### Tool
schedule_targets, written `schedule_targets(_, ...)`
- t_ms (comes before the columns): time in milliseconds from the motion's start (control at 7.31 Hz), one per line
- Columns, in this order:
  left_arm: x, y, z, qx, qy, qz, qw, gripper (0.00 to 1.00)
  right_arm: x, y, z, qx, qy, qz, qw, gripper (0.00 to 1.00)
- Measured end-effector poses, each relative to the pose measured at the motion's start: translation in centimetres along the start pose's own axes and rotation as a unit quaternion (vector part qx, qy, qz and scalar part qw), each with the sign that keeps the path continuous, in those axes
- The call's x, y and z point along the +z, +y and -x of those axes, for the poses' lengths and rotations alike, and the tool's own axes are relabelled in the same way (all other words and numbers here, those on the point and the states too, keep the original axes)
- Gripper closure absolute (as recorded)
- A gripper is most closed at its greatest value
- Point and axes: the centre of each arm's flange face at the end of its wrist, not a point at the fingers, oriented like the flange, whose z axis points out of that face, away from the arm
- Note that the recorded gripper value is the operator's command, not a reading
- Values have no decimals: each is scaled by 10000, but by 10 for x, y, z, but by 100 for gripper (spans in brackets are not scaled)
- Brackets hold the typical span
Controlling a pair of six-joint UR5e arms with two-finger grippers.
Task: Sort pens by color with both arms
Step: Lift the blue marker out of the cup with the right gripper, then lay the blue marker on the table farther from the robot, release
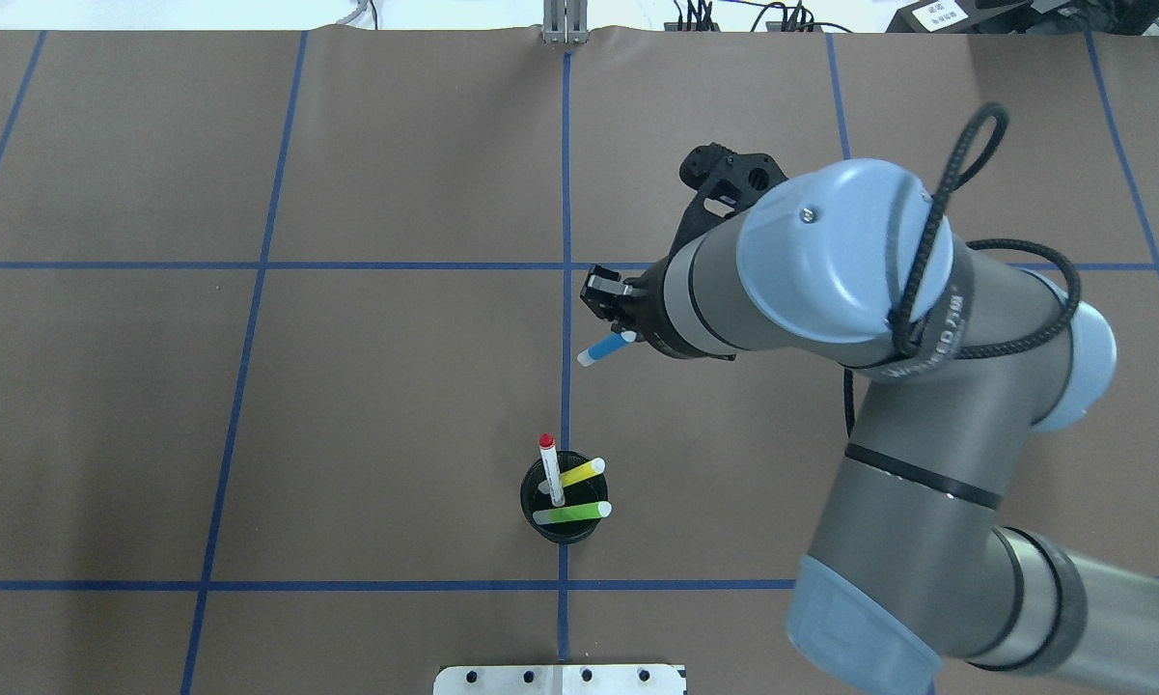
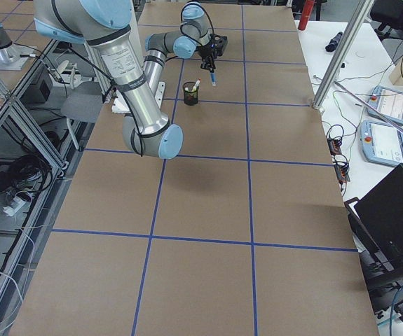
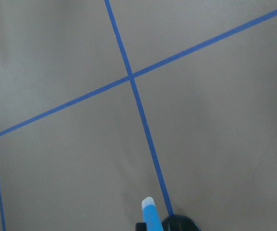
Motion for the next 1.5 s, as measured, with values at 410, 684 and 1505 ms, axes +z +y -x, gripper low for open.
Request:
schedule_targets(410,0,-1,0,0,3,1,10000,0,70,-62,5,-257,-100,-501,9984,100)
schedule_targets(684,1,-2,-1,10,8,3,10000,0,96,-93,15,-362,-85,-1099,9932,100)
schedule_targets(1505,2,-4,-2,22,16,3,10000,0,186,-197,39,-339,435,-2313,9713,100)
